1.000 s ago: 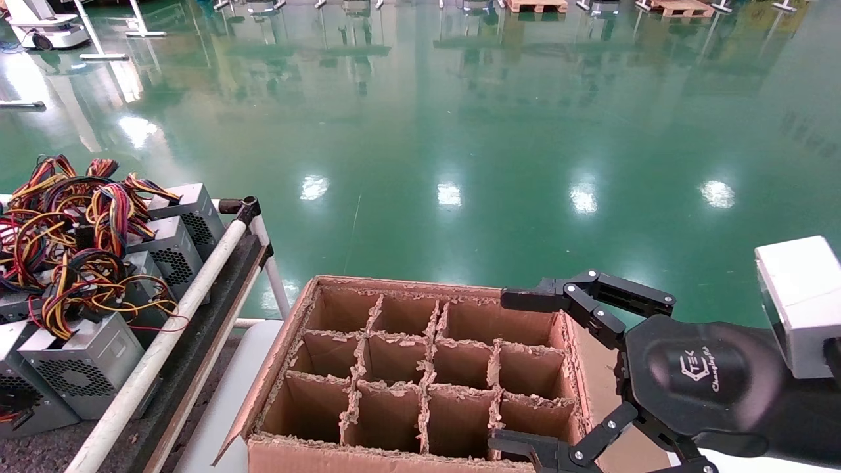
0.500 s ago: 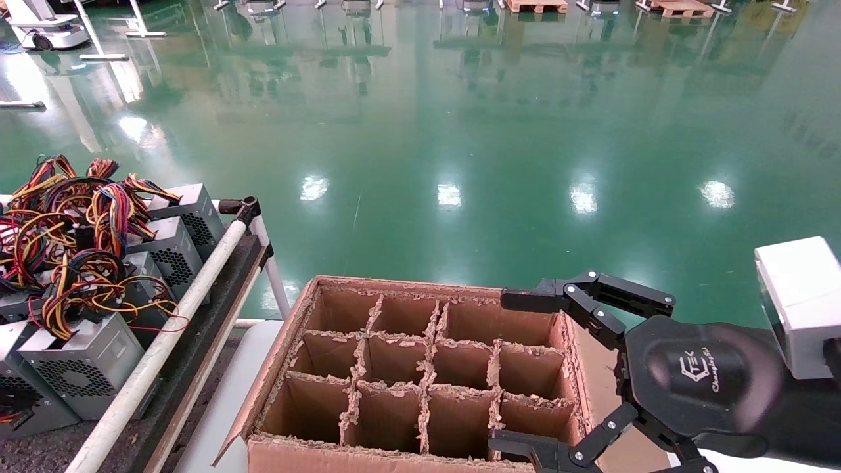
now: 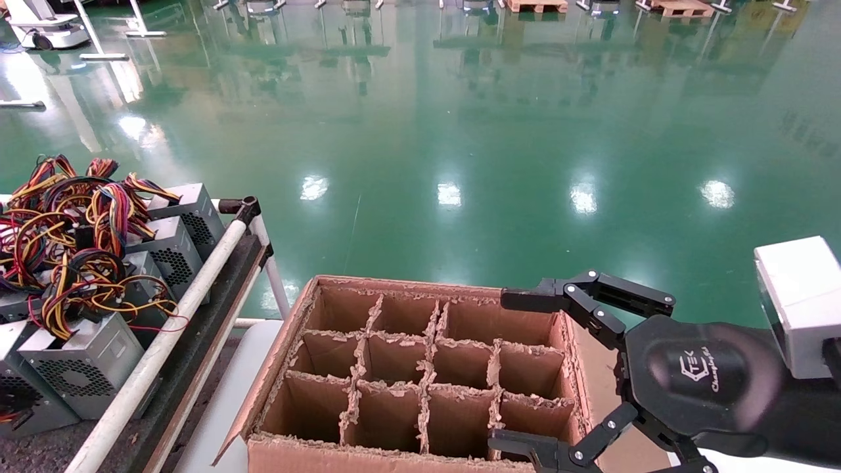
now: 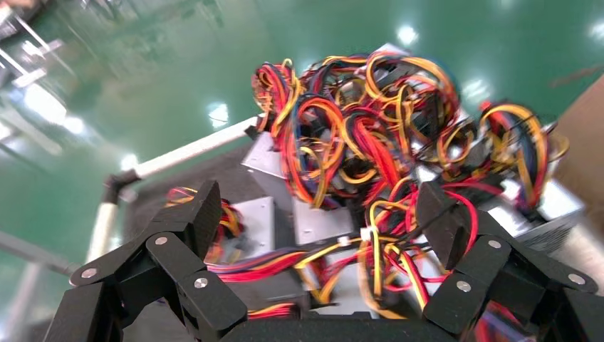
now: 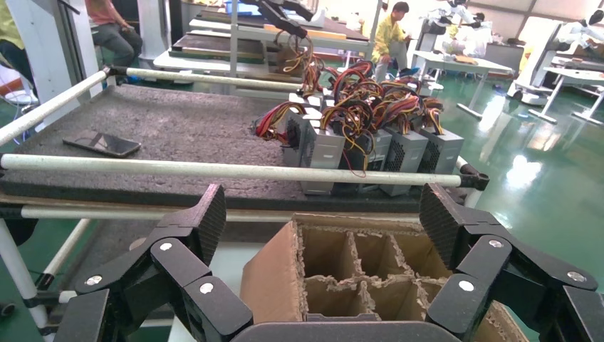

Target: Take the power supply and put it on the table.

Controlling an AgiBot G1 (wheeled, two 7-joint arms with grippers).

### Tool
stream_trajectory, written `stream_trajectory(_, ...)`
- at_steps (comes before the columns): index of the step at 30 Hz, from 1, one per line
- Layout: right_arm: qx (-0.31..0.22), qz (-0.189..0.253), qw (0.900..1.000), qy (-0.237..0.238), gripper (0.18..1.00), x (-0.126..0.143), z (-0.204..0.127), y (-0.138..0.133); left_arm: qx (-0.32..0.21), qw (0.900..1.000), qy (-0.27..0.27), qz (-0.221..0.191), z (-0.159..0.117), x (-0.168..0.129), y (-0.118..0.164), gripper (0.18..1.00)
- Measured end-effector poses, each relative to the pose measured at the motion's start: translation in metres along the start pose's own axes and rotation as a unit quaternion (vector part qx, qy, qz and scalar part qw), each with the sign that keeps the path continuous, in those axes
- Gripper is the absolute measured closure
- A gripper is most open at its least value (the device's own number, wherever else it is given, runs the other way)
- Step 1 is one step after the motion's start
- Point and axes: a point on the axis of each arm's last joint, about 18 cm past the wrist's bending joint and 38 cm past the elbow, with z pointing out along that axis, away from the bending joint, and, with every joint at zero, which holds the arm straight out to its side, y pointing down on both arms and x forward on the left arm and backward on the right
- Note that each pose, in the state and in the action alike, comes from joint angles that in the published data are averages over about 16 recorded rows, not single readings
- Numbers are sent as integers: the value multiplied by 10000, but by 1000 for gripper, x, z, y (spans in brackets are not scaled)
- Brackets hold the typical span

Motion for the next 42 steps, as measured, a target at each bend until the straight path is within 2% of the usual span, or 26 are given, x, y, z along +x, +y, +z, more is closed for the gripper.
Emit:
stream_trajectory(11, 0, 0, 10000, 0, 179, 0, 0, 0, 190, 9957, 284, -857, -2, 12, 2, 184)
stream_trajectory(23, 0, 0, 10000, 0, 179, 0, 0, 0, 460, 9756, 438, -2100, 3, 19, 6, 184)
stream_trajectory(27, 0, 0, 10000, 0, 179, 0, 0, 0, 331, 9785, 470, -1979, 10, 23, 14, 184)
stream_trajectory(33, 0, 0, 10000, 0, 179, 0, 0, 0, 90, 9912, 449, -1246, 18, 25, 24, 184)
stream_trajectory(39, 0, 0, 10000, 0, 179, 0, 0, 0, -57, 9976, 350, -593, 21, 21, 29, 184)
stream_trajectory(42, 0, 0, 10000, 0, 179, 0, 0, 0, -70, 9987, 302, -392, 19, 19, 28, 184)
